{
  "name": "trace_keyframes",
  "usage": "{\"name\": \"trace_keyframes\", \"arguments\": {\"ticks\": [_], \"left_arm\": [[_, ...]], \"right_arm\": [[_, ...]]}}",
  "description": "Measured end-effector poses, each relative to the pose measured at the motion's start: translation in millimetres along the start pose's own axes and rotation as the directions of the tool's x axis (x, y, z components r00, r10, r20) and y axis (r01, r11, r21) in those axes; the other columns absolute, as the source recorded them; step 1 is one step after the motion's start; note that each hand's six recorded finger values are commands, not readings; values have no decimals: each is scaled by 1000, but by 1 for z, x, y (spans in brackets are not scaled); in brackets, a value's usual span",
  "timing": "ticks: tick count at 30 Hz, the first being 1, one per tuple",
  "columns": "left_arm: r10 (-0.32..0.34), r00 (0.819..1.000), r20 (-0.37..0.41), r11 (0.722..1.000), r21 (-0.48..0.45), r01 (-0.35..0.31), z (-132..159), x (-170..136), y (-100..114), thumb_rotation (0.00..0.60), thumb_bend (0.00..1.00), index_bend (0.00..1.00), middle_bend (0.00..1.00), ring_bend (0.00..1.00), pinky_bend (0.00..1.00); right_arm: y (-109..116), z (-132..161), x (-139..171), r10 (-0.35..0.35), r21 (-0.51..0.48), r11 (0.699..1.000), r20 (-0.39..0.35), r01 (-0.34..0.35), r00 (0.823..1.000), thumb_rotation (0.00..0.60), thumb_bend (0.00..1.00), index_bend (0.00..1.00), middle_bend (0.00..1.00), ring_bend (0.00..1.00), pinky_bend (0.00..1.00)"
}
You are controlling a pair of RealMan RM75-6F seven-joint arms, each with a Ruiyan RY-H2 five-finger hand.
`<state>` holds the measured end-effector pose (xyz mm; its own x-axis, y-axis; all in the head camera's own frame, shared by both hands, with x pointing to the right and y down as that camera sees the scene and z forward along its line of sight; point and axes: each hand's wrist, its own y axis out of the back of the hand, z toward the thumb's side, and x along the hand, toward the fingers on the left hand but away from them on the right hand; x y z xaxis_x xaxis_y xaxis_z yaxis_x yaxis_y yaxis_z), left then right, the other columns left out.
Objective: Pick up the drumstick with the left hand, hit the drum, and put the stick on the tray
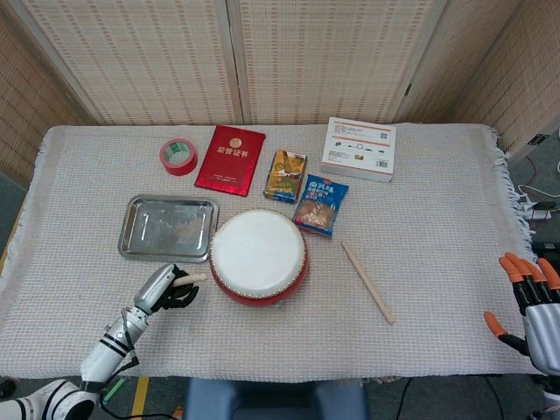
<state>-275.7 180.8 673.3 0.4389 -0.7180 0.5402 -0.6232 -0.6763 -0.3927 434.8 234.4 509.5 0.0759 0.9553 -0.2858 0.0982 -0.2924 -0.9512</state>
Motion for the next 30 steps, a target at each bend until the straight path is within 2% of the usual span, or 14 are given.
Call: {"name": "trace_keyframes", "arguments": {"ticks": [3,5,6,7,9,10,13,16,22,24,26,27,30], "left_arm": [[51,999,18,978,200,-54,7,12,14,600,810,1000,1000,1000,1000],[83,996,37,935,344,-91,13,20,21,600,811,1000,1000,1000,1000],[95,994,46,909,403,-106,16,24,23,600,811,1000,1000,1000,1000],[110,992,59,870,478,-124,20,30,26,600,811,1000,1000,1000,1000],[128,989,77,807,572,-149,26,39,28,600,810,1000,1000,1000,1000],[137,987,87,766,623,-161,30,45,29,600,810,1000,1000,1000,1000],[156,982,104,676,714,-183,38,62,27,600,810,1000,1000,1000,1000],[170,981,93,616,767,-179,40,75,25,600,808,1000,1000,1000,1000],[176,984,41,536,834,-131,37,89,20,600,808,1000,1000,1000,1000],[183,983,30,528,840,-124,37,90,20,600,808,1000,1000,1000,1000],[201,979,31,550,823,-139,40,90,22,600,808,1000,1000,1000,1000],[209,977,31,571,808,-148,42,90,23,600,808,1000,1000,1000,1000],[235,972,17,673,718,-175,47,88,28,600,808,1000,1000,1000,1000]], "right_arm": [[2,1,-2,-6,4,1000,-9,6,1000,600,262,0,59,0,8],[2,2,-4,-9,4,1000,-12,9,1000,600,262,0,59,0,8],[3,2,-4,-11,3,1000,-13,11,1000,600,262,0,59,0,8],[3,2,-4,-11,3,1000,-13,11,1000,600,262,0,58,0,8],[3,2,-4,-13,2,1000,-14,13,1000,600,262,0,59,0,8],[3,1,-4,-14,0,1000,-13,14,1000,600,262,0,59,0,8],[2,0,-3,-16,-6,1000,-10,16,1000,600,262,0,59,0,8],[2,-2,-2,-16,-9,1000,-7,16,1000,600,262,0,59,0,8],[3,-5,-1,-21,-12,1000,-2,21,1000,600,262,0,59,0,8],[3,-6,-1,-22,-14,1000,-1,22,1000,600,262,0,59,0,8],[3,-7,-1,-22,-15,1000,1,22,1000,600,262,0,58,0,8],[3,-8,-1,-22,-16,1000,2,22,1000,600,262,0,58,0,8],[1,-9,-1,-18,-19,1000,4,18,1000,600,262,0,59,0,8]]}}
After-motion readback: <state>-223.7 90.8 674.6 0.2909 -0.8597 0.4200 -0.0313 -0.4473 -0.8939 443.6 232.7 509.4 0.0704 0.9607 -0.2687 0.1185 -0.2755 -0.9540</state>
